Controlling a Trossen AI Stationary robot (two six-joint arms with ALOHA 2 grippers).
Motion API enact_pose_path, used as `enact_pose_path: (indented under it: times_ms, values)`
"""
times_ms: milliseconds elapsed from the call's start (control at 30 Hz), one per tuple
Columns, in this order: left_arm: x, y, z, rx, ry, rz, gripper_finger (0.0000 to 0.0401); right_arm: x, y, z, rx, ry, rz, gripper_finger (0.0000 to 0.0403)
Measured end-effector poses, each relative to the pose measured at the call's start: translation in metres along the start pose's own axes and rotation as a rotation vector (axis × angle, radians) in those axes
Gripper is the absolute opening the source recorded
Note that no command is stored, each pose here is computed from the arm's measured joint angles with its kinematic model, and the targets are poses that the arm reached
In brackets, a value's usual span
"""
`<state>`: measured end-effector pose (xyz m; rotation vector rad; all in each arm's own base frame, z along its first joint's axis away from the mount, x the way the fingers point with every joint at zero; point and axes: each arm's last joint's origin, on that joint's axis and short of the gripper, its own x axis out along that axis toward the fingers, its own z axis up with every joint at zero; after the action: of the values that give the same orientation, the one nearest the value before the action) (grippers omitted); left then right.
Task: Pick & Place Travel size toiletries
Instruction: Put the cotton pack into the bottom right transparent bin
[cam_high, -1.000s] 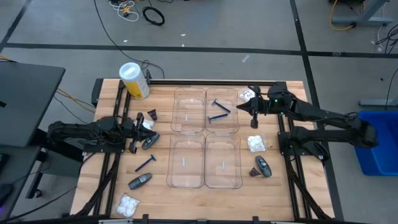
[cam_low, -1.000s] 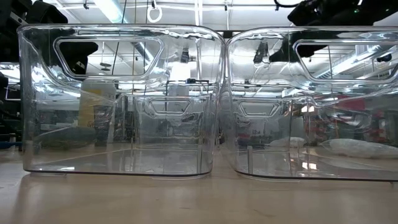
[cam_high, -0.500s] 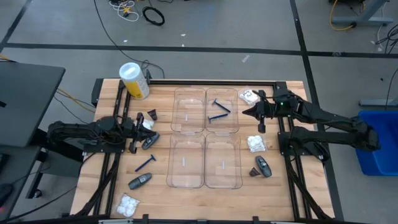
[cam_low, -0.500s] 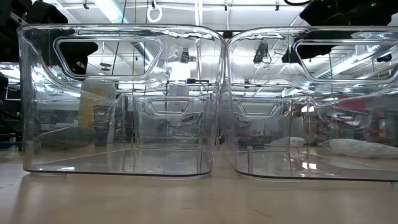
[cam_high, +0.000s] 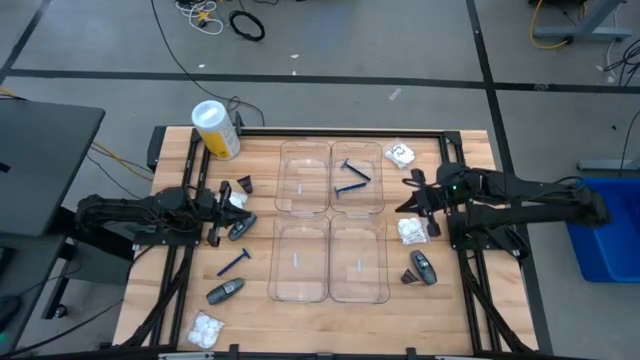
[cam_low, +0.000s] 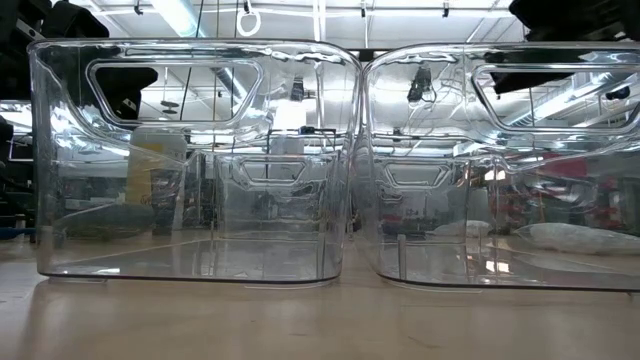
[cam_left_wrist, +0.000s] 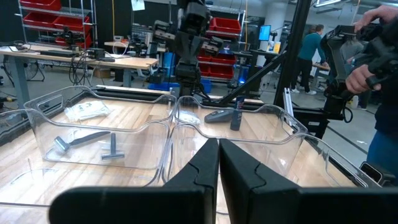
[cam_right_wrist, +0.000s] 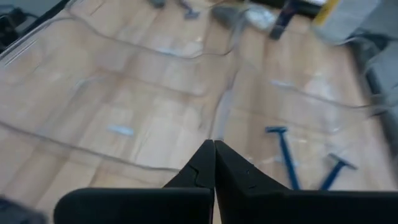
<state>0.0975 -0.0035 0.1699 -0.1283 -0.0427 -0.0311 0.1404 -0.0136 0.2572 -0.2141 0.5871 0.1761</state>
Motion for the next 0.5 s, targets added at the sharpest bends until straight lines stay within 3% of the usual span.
enact_pose_path:
  times_ms: [500]
  values:
    - [0.0000, 0.0000, 0.0001, 0.000, 0.000, 0.000, 0.0022, 0.0010, 0.0089, -0.0037, 0.075, 0.054, 0.060, 0.0007]
